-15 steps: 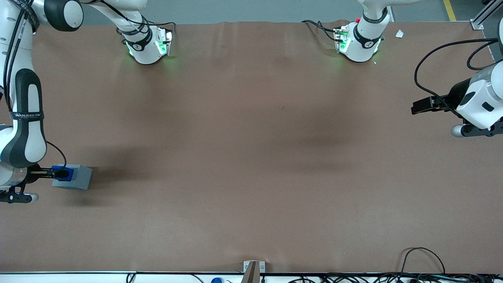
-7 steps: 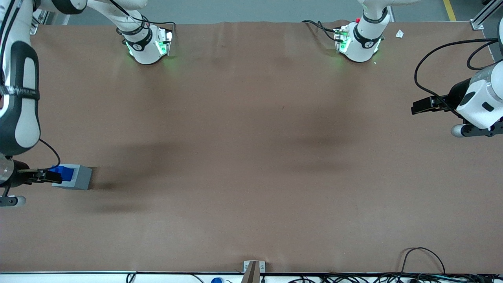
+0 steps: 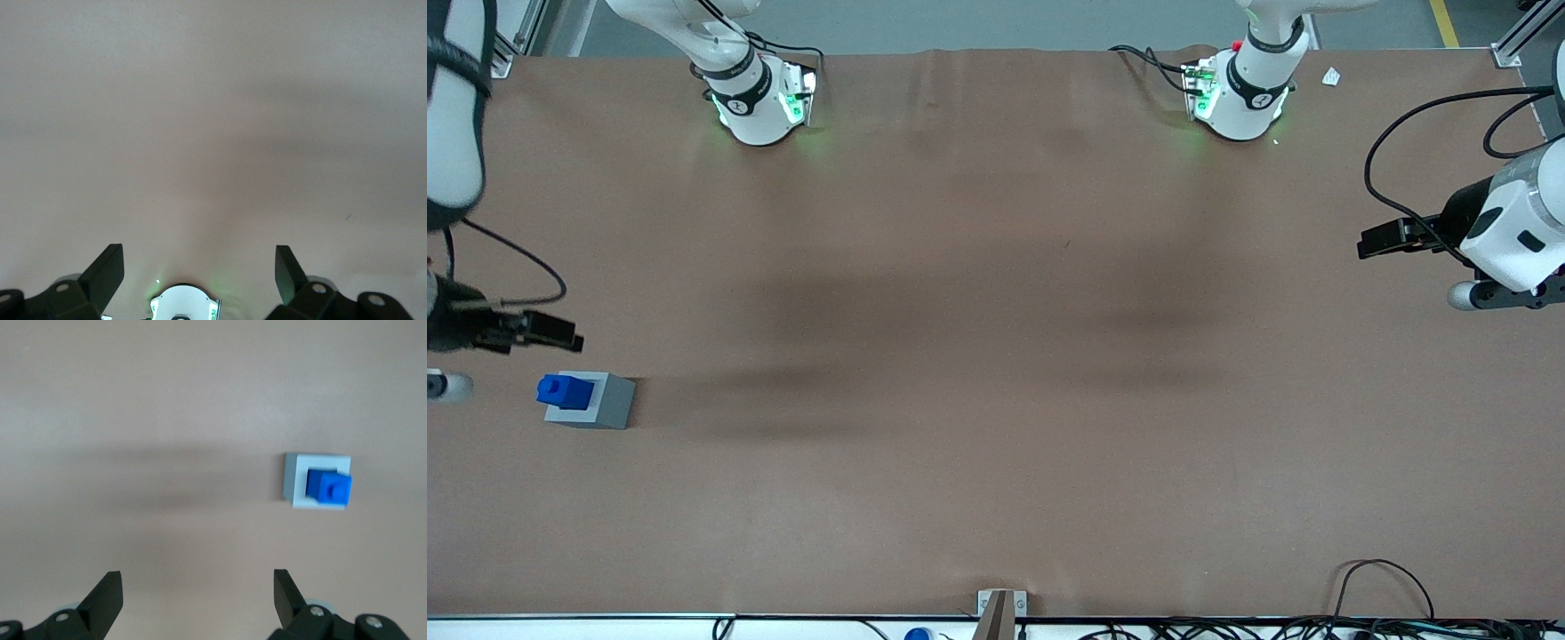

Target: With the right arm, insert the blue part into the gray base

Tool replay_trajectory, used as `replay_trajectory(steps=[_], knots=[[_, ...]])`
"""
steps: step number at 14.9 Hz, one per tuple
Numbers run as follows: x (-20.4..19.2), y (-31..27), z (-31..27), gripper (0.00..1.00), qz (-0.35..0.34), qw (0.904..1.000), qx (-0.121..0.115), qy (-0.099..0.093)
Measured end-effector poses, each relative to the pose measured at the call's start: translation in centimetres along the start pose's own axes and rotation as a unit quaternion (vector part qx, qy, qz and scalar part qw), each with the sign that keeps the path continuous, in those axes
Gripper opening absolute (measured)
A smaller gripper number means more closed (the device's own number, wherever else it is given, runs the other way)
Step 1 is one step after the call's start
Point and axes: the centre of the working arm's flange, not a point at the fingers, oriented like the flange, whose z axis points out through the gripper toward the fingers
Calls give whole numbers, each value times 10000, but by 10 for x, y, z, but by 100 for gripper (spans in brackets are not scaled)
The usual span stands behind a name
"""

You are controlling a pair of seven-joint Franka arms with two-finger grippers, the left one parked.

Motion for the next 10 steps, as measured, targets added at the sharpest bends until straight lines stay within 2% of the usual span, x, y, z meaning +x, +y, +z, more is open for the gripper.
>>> replay_trajectory(steps=[4, 10], knots=[[-60, -5, -53, 100, -26, 9999, 84, 132], [-103, -3, -69, 100, -44, 9999, 105, 95]])
